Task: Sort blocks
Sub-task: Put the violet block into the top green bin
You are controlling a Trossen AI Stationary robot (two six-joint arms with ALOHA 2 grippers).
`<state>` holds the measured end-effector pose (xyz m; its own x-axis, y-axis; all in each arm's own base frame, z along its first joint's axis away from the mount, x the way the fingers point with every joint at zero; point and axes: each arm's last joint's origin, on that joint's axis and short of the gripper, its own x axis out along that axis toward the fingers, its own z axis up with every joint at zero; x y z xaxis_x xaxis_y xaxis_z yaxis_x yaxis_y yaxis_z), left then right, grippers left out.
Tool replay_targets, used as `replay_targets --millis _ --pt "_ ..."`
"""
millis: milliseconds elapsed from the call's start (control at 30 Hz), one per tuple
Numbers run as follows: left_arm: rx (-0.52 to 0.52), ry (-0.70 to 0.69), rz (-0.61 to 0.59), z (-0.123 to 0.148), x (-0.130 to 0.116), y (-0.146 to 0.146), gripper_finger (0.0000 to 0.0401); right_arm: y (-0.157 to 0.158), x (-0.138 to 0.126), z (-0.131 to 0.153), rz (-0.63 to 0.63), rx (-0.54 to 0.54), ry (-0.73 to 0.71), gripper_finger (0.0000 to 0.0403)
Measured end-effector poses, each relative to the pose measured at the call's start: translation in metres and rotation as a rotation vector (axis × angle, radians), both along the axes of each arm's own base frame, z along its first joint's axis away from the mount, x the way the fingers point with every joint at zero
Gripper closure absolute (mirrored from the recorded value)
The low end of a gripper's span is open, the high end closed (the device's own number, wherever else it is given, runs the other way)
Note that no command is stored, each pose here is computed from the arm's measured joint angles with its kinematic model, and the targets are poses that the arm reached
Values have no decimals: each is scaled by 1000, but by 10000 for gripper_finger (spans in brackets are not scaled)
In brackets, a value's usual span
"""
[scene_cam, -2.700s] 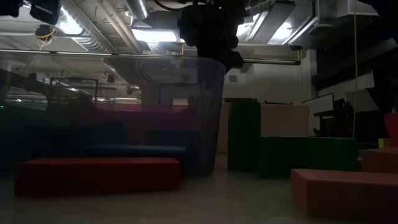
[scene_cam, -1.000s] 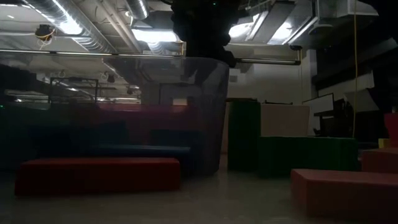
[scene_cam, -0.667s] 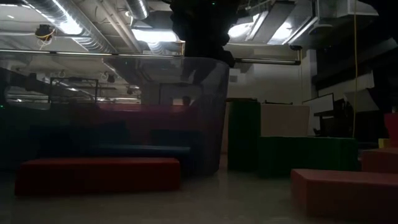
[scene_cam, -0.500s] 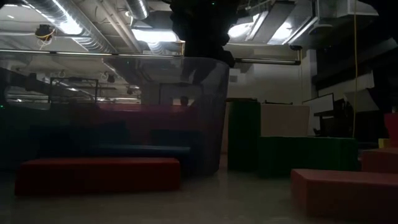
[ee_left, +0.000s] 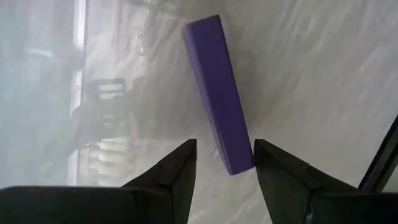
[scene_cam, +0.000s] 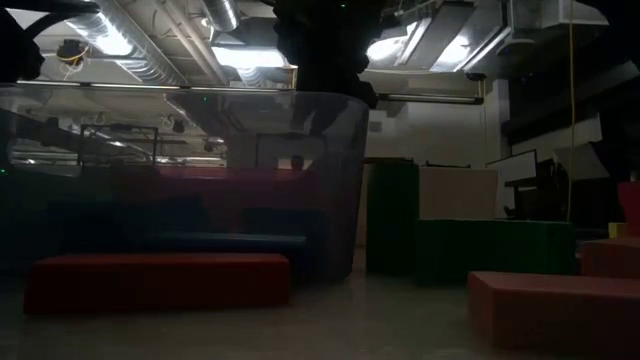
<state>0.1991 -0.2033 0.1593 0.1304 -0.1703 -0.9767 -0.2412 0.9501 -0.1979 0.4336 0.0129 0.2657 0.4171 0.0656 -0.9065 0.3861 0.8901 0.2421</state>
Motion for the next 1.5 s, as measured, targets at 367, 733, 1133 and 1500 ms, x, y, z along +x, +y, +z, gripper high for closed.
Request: replay_targets --millis 367,733,1133,1500 --pt "70 20 20 -16 4 -2 268 7 -4 -1 20 118 54 230" --pt "18 33 -114 7 -7 6 364 60 -34 -7 139 98 310 230" --pt "-152 -266 -156 89 -28 38 361 140 -55 -7 287 17 286 230" --pt "335 -667 99 134 -26 120 359 169 -61 -6 152 18 231 230"
